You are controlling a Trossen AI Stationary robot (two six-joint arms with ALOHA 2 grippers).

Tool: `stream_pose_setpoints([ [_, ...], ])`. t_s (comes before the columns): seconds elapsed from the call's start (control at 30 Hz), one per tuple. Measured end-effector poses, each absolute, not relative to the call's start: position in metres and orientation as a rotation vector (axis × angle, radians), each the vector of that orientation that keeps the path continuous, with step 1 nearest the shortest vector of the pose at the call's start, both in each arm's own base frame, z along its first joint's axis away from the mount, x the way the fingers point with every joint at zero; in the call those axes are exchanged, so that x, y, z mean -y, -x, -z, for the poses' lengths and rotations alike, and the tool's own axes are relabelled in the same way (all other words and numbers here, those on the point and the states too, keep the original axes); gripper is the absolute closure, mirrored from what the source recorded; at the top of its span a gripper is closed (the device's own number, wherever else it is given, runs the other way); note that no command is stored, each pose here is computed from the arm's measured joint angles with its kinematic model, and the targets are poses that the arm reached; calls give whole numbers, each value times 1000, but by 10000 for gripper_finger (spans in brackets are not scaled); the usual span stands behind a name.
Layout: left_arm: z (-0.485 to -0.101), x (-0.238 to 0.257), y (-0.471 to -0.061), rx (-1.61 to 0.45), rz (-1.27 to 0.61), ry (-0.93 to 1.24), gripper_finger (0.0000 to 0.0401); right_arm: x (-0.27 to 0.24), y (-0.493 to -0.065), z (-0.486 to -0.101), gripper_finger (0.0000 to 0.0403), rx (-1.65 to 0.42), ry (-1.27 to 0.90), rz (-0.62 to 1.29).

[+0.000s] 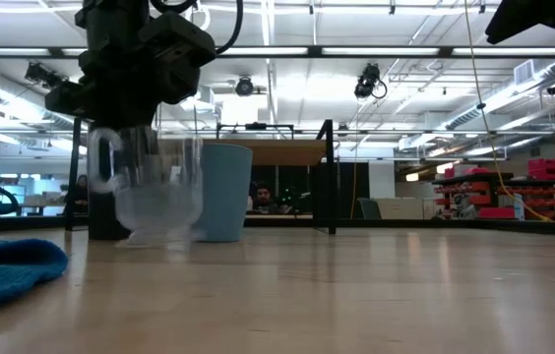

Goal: Stack small to large cups/mugs on shelf
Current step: Put the transparent mug on the shelf

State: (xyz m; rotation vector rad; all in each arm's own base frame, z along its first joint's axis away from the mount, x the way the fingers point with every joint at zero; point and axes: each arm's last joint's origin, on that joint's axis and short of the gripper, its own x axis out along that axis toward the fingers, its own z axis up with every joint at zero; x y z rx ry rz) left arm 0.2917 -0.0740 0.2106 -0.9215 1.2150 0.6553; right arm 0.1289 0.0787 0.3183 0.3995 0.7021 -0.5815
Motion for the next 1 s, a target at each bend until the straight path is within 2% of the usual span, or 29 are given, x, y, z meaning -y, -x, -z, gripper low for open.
stream_pose_setpoints([
  [0.33, -211, 74, -292, -1220, -651, 927, 388, -79, -129, -318, 330, -702, -400, 582],
  [0.57, -221, 79, -297, -1236, -571, 983, 391, -79, -129, -318, 330, -702, -400, 582],
  [0.87, -293, 87, -320, -1105, -328, 960, 395, -79, -129, -318, 330, -702, -399, 582],
  [1.0, -329, 84, -321, -1056, -307, 935, 394, -79, -129, -318, 330, -702, -399, 581],
])
